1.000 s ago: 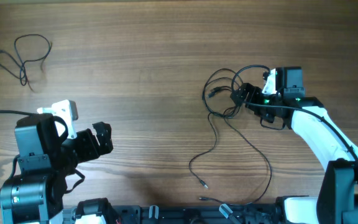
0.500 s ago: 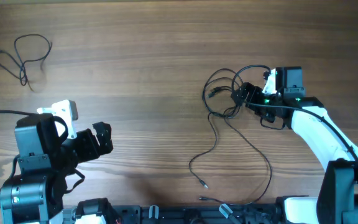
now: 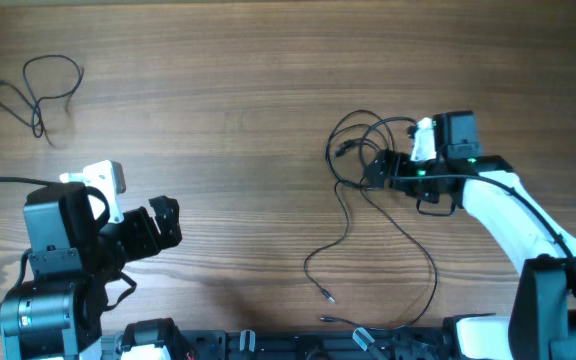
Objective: Untangle cables
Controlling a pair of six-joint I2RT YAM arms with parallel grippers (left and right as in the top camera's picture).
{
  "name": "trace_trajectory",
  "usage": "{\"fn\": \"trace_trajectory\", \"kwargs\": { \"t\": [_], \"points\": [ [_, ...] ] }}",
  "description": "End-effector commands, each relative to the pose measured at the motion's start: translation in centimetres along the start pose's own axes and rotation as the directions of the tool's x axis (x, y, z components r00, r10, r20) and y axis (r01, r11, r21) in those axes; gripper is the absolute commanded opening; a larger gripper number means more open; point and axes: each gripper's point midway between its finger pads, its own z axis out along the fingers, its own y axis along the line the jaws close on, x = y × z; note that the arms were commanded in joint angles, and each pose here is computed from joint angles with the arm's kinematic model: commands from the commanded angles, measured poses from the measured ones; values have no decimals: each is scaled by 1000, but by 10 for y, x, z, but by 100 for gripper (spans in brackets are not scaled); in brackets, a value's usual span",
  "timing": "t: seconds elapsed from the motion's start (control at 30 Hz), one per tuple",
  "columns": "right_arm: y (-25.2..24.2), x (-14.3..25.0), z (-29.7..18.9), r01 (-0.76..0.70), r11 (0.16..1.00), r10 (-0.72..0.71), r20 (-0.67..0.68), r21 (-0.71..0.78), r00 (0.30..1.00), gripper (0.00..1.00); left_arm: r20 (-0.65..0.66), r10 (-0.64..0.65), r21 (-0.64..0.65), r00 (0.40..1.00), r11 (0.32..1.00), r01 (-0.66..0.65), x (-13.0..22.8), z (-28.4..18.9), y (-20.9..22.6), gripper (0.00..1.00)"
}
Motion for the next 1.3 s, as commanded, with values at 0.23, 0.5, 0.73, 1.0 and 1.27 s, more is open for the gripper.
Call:
{"fn": "trace_trajectory", "kwargs": {
  "t": [0.23, 0.5, 0.73, 1.0, 1.27],
  "points": [
    [-1, 55, 48, 235, 967, -207, -225, 102, 952, 23, 11, 12, -9, 1000, 1000, -11, -1, -1, 2, 100],
    [56, -12, -41, 227, 971, -222, -70, 77, 973, 4, 11, 11, -9, 1000, 1000, -11, -1, -1, 2, 100],
    [151, -52, -121, 402, 893, -343, 276, -200, 898, 4, 11, 11, -9, 1000, 1000, -11, -1, -1, 2, 100],
    [153, -48, -117, 211, 940, -157, 208, -269, 966, 4, 11, 11, -9, 1000, 1000, -11, -1, -1, 2, 100],
    [153, -44, -116, 147, 947, -99, 175, -285, 980, 4, 11, 11, -9, 1000, 1000, -11, -1, -1, 2, 100]
  ]
}}
